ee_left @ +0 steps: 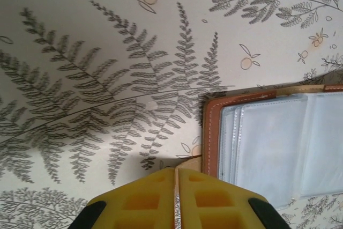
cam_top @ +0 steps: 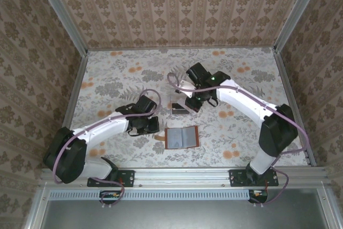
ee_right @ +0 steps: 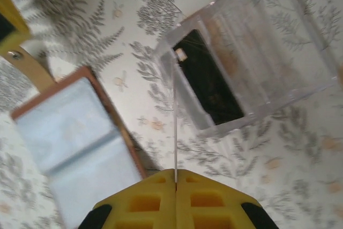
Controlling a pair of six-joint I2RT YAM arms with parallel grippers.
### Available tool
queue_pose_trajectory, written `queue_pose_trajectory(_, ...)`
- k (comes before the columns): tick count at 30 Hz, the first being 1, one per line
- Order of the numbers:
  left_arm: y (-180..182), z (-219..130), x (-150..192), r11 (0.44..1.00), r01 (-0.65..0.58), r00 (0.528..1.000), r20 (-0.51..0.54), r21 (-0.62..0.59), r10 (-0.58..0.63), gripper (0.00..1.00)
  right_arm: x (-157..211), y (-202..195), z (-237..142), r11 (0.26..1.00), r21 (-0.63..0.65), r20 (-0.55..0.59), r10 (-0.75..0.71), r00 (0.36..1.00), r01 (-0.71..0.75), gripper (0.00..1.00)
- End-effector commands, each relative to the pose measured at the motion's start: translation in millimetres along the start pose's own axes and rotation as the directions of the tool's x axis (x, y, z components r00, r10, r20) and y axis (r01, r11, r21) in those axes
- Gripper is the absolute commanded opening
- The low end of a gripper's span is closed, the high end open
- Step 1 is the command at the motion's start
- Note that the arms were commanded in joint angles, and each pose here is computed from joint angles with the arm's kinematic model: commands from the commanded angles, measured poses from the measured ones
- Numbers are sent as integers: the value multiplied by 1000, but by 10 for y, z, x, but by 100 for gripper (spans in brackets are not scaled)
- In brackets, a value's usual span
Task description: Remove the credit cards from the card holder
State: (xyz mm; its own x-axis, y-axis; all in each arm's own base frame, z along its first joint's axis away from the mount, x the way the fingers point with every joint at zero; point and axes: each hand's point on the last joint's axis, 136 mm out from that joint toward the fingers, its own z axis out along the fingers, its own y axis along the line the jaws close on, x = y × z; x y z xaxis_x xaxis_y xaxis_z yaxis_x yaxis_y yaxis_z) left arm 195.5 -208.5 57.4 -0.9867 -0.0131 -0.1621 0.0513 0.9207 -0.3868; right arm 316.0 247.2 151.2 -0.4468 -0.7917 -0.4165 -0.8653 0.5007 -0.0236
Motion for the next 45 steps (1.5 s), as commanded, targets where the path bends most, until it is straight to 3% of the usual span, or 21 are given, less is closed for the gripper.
queue_pose_trajectory(1, 110, -48, 72, 1000, 29, 1000, 1, -3, -29, 11, -10, -142, -39, 968, -2, -67, -251, 966, 252, 0)
queue_pose_trajectory(6, 205, -68, 82, 998, 57, 998, 8, 2, -57, 11, -120, -241, 96, 917, -56, -115, -398, 910, 394, 0)
queue_pose_trajectory(12, 261, -65, 51, 997, 73, 997, 7, 3, -73, 11, -253, -370, 256, 884, -125, -162, -466, 870, 450, 0)
queue_pose_trajectory(36, 445, -154, 76, 991, 136, 991, 12, -4, -136, 11, -77, -334, 758, 852, -374, -243, -472, 847, 367, 0)
queue_pose_trajectory(38, 435, -156, 71, 991, 132, 991, 8, -3, -132, 12, -97, -321, 756, 851, -375, -233, -470, 851, 367, 3)
queue_pose_trajectory(40, 431, -159, 65, 991, 130, 991, 7, -4, -130, 12, -127, -351, 748, 856, -360, -230, -466, 854, 370, 12)
queue_pose_trajectory(45, 417, -169, 58, 992, 127, 992, 2, -5, -127, 11, -280, -615, 663, 889, -218, -240, -448, 861, 402, 20)
